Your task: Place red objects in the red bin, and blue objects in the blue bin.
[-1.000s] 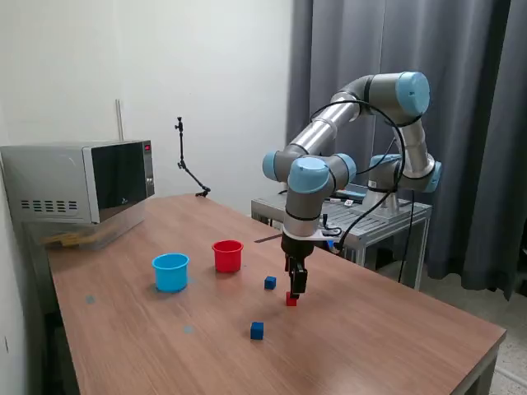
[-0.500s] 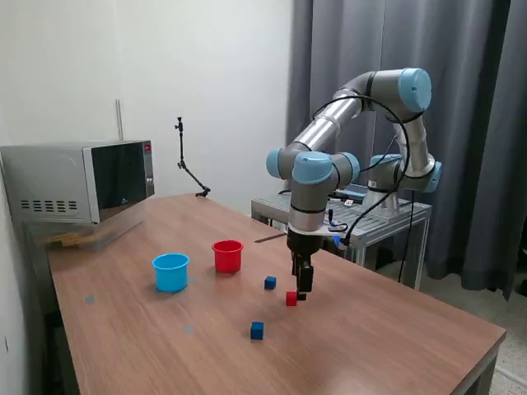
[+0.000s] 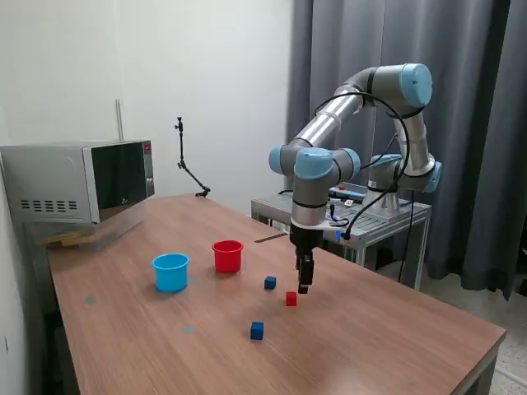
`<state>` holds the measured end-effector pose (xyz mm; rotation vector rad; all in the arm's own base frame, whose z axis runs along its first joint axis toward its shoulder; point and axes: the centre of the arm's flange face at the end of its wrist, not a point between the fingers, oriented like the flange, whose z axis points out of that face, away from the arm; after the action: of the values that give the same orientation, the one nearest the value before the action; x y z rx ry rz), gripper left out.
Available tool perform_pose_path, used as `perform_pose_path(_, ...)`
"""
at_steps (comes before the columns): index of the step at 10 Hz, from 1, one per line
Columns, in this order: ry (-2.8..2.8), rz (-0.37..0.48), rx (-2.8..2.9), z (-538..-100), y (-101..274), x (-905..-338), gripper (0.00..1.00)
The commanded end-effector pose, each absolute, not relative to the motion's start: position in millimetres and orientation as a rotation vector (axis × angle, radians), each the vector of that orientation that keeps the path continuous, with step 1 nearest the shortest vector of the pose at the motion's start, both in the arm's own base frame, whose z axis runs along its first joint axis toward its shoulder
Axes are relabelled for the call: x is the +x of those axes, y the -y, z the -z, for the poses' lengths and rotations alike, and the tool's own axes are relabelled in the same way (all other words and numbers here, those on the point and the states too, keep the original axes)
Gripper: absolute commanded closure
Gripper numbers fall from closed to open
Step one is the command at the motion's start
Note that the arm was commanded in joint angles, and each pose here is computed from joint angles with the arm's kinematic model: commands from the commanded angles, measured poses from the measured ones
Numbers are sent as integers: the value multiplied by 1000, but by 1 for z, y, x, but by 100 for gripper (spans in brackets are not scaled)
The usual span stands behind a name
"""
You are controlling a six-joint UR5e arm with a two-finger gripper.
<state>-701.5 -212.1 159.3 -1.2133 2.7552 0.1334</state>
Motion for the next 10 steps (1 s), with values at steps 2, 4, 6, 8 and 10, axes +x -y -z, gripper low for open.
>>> perform_pose_path(2, -2774, -129, -1145, -143, 205, -692, 0)
perform_pose_path(4, -2778, -130, -1139, -137, 203, -687, 0)
perform_pose_path(6, -2780, -131, -1137, -138, 203, -687, 0)
perform_pose_path(8, -2779, -121, -1129, -135, 200, -686, 0)
perform_pose_path(10, -2792, -105, -1130, -131, 200, -688, 0)
